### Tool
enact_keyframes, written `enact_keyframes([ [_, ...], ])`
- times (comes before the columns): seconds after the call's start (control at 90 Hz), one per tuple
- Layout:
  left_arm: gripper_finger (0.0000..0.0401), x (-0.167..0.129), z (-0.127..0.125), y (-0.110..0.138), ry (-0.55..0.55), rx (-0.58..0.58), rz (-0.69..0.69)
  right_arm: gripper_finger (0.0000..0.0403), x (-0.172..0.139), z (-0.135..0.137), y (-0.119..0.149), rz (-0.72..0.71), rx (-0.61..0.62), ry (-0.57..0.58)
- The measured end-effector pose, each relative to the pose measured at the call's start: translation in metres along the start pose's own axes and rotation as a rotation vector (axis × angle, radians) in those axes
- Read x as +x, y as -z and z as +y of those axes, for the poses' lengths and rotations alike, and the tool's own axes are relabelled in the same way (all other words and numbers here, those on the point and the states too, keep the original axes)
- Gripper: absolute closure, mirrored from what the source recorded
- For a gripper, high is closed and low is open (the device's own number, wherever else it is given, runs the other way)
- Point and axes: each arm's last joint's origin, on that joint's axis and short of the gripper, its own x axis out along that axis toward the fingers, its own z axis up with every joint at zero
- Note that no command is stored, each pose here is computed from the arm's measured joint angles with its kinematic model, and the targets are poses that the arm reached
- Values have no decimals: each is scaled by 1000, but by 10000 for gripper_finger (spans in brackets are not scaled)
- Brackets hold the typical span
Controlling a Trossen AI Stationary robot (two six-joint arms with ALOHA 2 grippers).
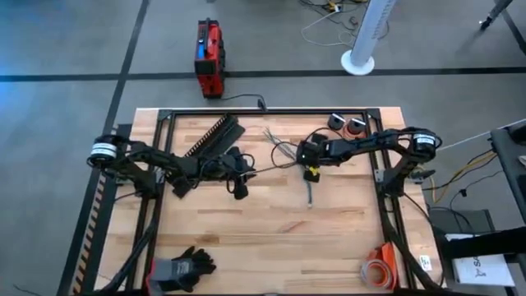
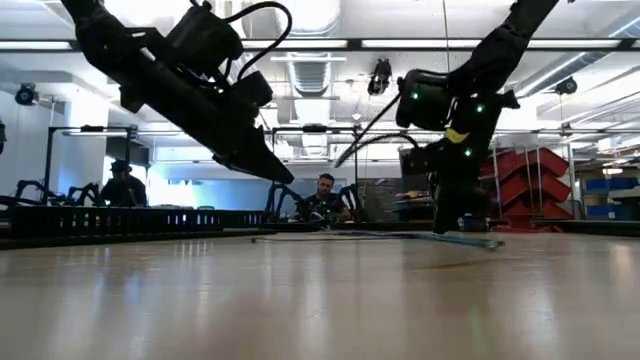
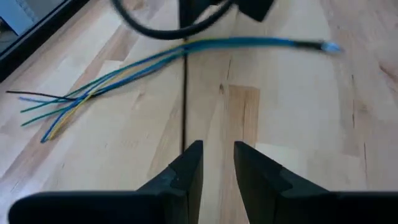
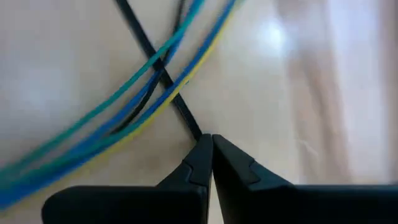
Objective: Ziptie cables
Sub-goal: Wrap the cable wires together using a black zip tie
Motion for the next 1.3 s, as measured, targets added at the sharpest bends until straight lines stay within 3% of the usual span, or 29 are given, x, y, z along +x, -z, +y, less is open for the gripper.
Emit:
enact_keyframes([
  [0.089,326,0,0,0,0,10,0,403,1,-8,2,8,19,15],
  [0.267,326,0,0,0,0,19,0,403,-13,-10,-1,-55,29,-80],
  [0.4,326,0,0,0,0,26,0,403,-21,-12,2,-48,43,-89],
  [0.544,326,0,0,0,0,26,0,403,-27,-10,10,19,116,-187],
  [0.678,326,0,0,0,0,26,1,399,-34,-7,15,69,274,-262],
  [0.967,326,0,0,0,0,20,0,292,-45,12,16,122,519,-271],
  [1.144,326,0,0,0,0,16,-1,235,-41,34,22,195,515,-268],
  [1.3,326,0,0,-1,0,10,-7,226,-34,45,21,215,522,-244],
])
